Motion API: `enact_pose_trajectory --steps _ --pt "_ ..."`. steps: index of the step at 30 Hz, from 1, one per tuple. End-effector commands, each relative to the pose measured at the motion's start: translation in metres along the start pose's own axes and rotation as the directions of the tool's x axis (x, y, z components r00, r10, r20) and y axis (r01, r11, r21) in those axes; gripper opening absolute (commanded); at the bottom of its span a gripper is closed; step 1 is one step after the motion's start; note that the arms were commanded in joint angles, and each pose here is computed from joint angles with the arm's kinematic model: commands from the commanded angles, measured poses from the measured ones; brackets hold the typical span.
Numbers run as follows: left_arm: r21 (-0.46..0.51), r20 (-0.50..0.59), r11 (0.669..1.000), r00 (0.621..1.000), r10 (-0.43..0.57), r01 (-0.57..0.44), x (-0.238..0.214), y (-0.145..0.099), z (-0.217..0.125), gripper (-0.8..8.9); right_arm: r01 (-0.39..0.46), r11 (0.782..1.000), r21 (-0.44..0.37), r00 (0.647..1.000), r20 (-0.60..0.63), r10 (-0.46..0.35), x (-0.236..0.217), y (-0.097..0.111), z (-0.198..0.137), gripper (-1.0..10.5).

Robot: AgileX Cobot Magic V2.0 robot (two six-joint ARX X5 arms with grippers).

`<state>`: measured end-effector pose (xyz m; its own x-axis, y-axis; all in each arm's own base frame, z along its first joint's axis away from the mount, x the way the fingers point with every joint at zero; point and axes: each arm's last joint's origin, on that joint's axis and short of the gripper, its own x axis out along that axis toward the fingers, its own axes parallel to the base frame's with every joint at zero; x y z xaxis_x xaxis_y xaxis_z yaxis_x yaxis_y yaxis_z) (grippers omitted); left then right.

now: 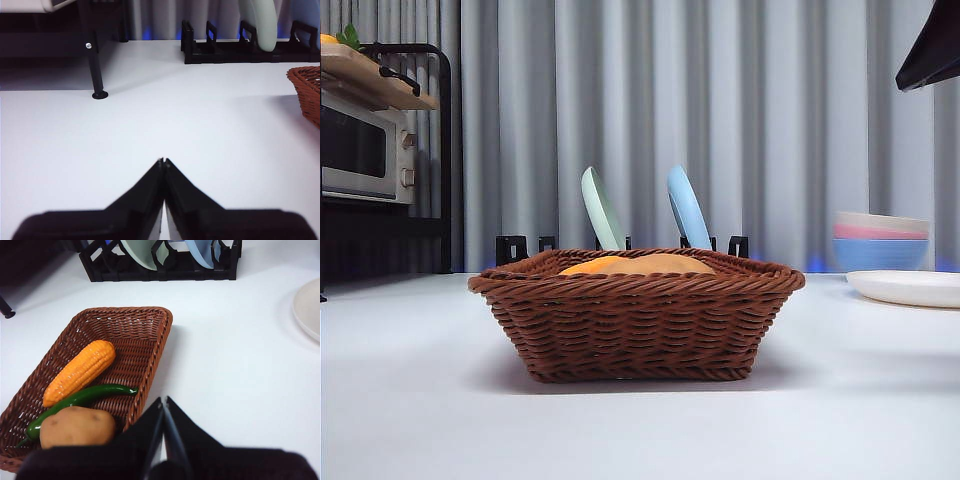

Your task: Pick up the basket,pick up the corn from the table,pick up the potato from the table,pick up the cucumber from the table,put all items into the basket

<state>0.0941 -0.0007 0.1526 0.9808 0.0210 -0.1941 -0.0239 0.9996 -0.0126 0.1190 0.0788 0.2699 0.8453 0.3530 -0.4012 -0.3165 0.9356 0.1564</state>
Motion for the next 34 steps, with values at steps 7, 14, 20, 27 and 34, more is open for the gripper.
enact_pose_trajectory --steps 7,14,20,27,34 --pt "-0.012 -0.010 1.000 1.000 0.001 -0.001 0.001 0.000 -0.004 -0.03 0.003 1.000 0.010 1.000 0.000 -0.003 0.000 0.000 -0.001 0.0" --pt "-0.013 -0.010 1.000 1.000 0.001 -0.001 0.001 0.000 -0.004 -0.03 0.003 1.000 0.010 1.000 0.000 -0.003 0.000 0.000 -0.001 0.0" --pt "-0.013 -0.010 1.000 1.000 0.002 -0.002 0.001 0.000 -0.004 -0.03 0.008 1.000 -0.018 1.000 0.019 -0.007 -0.005 -0.002 -0.001 0.0" --pt "-0.013 -0.010 1.000 1.000 0.001 -0.001 0.001 0.000 -0.004 -0.03 0.151 0.987 -0.053 0.979 0.146 -0.142 -0.017 -0.027 -0.007 0.0" --pt "-0.013 -0.010 1.000 1.000 0.001 -0.001 0.001 0.000 -0.004 -0.03 0.254 0.967 0.027 0.899 0.364 -0.246 -0.012 -0.057 -0.054 0.0"
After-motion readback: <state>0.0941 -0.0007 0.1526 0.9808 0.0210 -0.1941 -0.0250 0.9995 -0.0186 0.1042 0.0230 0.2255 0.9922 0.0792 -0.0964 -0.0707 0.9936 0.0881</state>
